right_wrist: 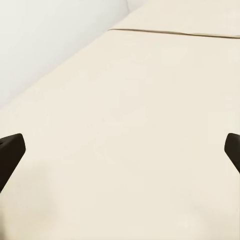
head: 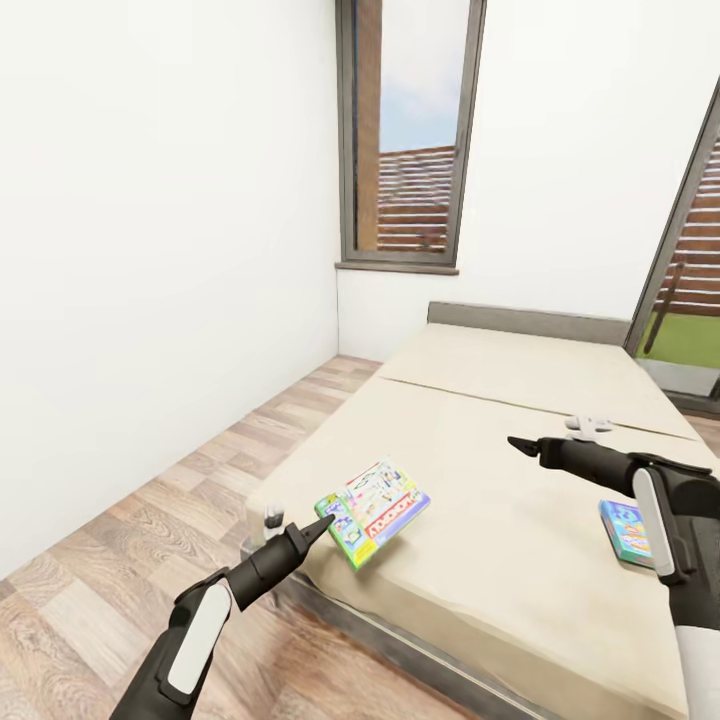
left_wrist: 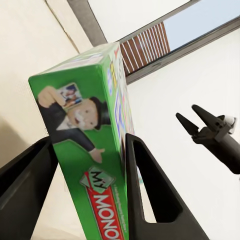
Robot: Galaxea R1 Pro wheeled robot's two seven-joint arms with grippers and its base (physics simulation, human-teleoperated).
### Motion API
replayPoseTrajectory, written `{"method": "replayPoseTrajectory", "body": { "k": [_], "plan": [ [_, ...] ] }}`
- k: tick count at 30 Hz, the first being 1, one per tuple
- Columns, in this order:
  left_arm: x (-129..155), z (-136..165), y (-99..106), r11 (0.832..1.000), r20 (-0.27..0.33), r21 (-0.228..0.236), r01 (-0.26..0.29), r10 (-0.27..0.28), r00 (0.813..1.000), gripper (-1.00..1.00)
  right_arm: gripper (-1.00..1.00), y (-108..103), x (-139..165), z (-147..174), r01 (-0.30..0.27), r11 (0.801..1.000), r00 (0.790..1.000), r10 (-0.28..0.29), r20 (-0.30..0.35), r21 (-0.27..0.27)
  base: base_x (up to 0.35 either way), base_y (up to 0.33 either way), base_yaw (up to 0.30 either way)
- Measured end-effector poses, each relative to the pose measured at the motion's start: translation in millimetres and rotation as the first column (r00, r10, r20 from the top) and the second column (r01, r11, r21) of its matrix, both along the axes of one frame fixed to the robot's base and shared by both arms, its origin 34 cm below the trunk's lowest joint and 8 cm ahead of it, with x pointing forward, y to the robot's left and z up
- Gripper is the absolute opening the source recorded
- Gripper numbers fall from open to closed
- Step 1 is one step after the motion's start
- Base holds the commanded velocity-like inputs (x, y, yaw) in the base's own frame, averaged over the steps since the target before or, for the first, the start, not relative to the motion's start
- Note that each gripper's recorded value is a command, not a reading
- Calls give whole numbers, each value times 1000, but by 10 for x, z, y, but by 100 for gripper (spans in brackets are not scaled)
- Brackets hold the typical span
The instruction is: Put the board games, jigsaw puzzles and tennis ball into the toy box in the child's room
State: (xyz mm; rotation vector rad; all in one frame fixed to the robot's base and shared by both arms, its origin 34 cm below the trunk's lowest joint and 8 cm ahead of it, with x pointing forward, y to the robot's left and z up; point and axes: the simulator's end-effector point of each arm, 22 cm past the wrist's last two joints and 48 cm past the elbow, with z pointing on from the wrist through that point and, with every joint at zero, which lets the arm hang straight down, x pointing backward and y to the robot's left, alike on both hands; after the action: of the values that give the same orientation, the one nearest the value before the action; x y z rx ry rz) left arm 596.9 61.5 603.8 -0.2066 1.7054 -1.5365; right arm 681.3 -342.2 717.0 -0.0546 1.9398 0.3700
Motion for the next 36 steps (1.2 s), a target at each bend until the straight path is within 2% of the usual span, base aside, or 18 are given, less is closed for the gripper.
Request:
{"method": "replayPoseTrajectory", "body": {
  "k": [14,21,24,25,26,27,32,36],
  "plan": [
    [39,489,34,1000,43,7,7,-7,999,-100,100,184,30,209,-30,1000,999,31,-13,6,0,0,-7],
    [0,631,61,1000,25,13,23,-23,999,-100,100,241,51,334,-44,999,999,44,-18,0,0,0,-21],
    [17,663,119,1000,13,20,14,-15,1000,-100,100,287,52,393,-60,998,998,60,-18,4,0,0,-5],
    [69,528,375,998,-31,43,-51,52,998,-100,100,247,218,69,-27,995,978,47,-201,100,0,0,0],
    [140,553,578,994,-37,24,-104,105,994,-100,100,252,277,-55,-17,992,967,48,-250,125,0,0,0],
    [126,560,542,995,-45,26,-95,96,994,-100,100,278,315,-68,-16,990,962,54,-268,142,0,0,0],
    [177,581,612,991,-68,51,-120,124,990,-100,100,445,430,-40,-25,982,949,82,-304,187,0,0,0],
    [208,625,637,989,-82,63,-130,135,987,-100,100,524,467,28,-32,979,946,94,-312,201,0,0,0]
  ]
}}
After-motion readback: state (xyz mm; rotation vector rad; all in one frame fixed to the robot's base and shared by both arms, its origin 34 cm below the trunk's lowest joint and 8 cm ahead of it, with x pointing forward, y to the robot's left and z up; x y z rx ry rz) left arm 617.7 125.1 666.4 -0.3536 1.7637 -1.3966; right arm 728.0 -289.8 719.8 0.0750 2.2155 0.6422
